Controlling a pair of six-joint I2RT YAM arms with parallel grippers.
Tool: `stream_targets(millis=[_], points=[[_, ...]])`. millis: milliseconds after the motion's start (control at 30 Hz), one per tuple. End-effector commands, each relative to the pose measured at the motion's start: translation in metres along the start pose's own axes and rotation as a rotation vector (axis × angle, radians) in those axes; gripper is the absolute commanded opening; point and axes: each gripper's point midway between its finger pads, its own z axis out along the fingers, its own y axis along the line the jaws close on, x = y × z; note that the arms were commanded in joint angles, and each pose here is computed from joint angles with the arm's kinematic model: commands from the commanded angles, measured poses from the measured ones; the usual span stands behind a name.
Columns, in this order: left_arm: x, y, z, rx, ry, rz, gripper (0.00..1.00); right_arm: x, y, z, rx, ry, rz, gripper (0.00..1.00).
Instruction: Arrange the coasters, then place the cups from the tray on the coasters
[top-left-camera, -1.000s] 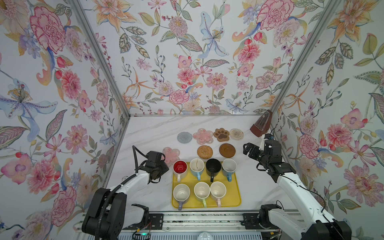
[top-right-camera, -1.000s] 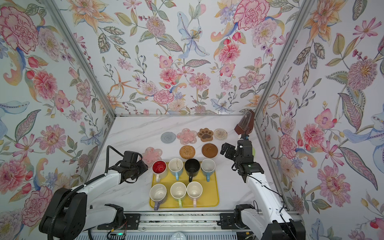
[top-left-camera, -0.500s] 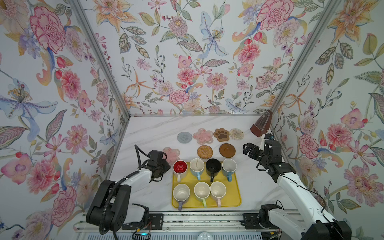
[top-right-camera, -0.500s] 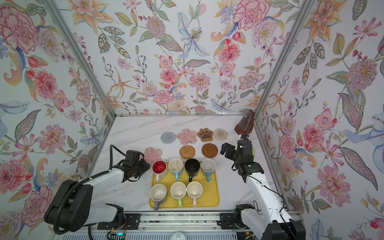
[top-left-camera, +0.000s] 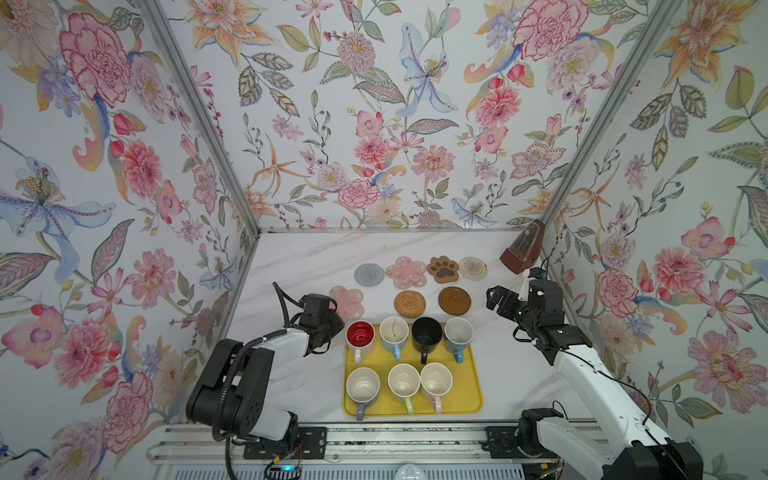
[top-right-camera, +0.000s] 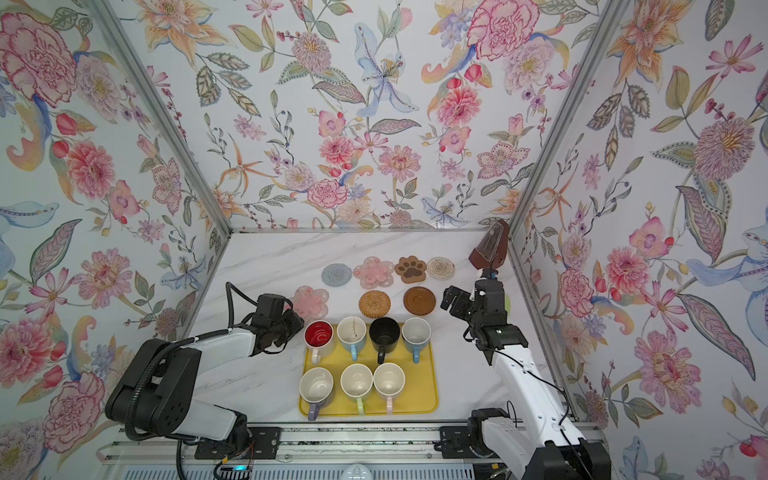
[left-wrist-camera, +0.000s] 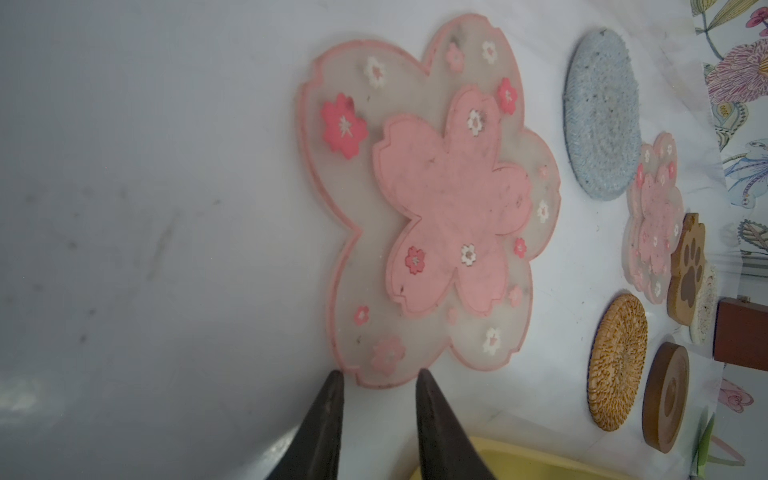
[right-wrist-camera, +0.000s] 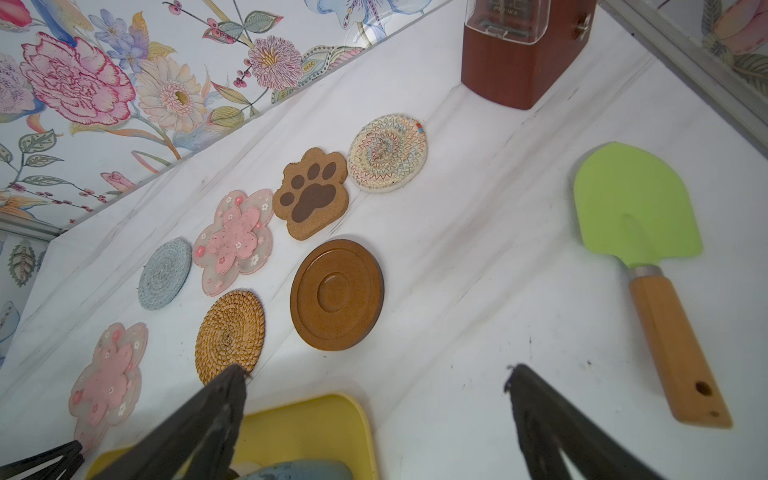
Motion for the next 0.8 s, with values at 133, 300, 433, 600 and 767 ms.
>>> stream_targets(millis=[133, 300, 433, 600, 767], points=[[0.003, -0.01, 0.021, 0.02, 0.049, 0.0, 0.32, -0.001, -0.007, -0.006, 0.028, -0.009, -0.005, 0.99], [-0.001, -0.013, 0.016, 0.023, 0.044, 0.021, 0.35, -0.003, -0.007, -0.005, 0.031, -0.009, -0.003, 0.99], [-0.02, -0.013, -0.006, 0.014, -0.004, 0.055, 0.41, -0.004, -0.006, -0.005, 0.03, -0.009, -0.007, 0.99], [-0.057, -0.011, -0.038, -0.063, -0.094, 0.152, 0.48, -0.004, -0.007, -0.003, 0.033, -0.002, -0.006, 0.99], [-0.087, -0.014, -0.045, -0.133, -0.126, 0.254, 0.52, -0.004, -0.007, -0.003, 0.029, -0.006, -0.006, 0.99]])
